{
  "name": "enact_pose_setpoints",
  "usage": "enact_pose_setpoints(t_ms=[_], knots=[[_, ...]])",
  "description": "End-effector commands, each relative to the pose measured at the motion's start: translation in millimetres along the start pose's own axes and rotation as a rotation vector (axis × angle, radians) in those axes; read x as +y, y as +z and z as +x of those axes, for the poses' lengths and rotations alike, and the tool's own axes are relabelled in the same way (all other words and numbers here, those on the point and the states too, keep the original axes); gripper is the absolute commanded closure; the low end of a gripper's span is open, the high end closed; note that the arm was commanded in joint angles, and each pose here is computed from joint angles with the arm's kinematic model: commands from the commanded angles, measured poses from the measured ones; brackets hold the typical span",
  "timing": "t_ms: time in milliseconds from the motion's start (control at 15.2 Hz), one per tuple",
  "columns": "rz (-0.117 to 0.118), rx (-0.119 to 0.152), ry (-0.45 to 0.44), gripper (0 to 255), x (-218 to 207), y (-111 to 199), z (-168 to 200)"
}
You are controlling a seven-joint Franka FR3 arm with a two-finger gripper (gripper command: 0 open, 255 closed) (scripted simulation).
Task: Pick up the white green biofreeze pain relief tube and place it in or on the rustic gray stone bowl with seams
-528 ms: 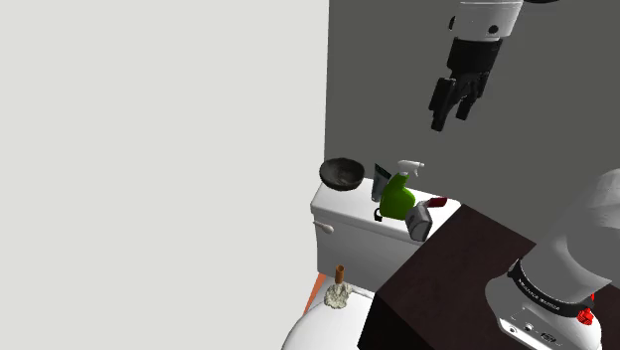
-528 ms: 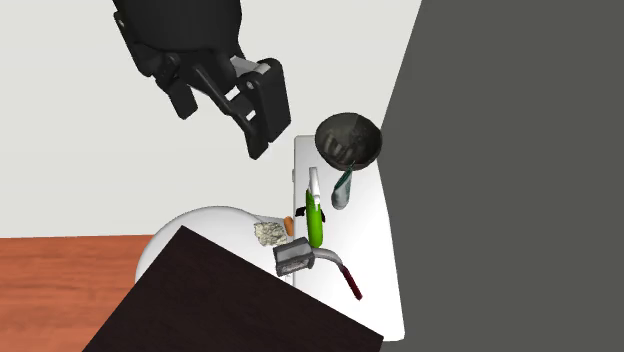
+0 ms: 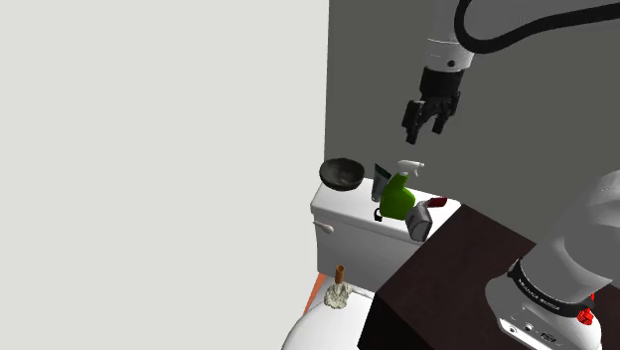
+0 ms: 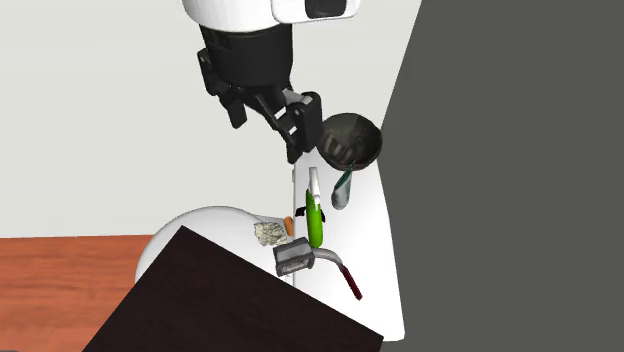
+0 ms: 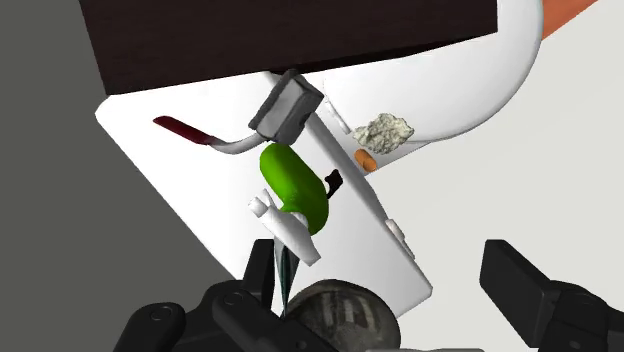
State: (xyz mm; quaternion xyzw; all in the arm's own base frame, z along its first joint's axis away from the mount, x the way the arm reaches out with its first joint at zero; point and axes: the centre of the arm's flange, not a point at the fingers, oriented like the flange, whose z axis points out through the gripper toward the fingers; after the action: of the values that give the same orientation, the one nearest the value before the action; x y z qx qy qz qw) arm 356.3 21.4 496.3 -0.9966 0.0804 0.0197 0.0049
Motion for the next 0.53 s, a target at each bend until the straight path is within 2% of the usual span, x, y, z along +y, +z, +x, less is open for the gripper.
enact_pose_setpoints(t_ms=[0,462], knots=[[-0.006,0.01,0.028,0,0,19,17],[-0.029,0.033,0.124,0,10,86,77]])
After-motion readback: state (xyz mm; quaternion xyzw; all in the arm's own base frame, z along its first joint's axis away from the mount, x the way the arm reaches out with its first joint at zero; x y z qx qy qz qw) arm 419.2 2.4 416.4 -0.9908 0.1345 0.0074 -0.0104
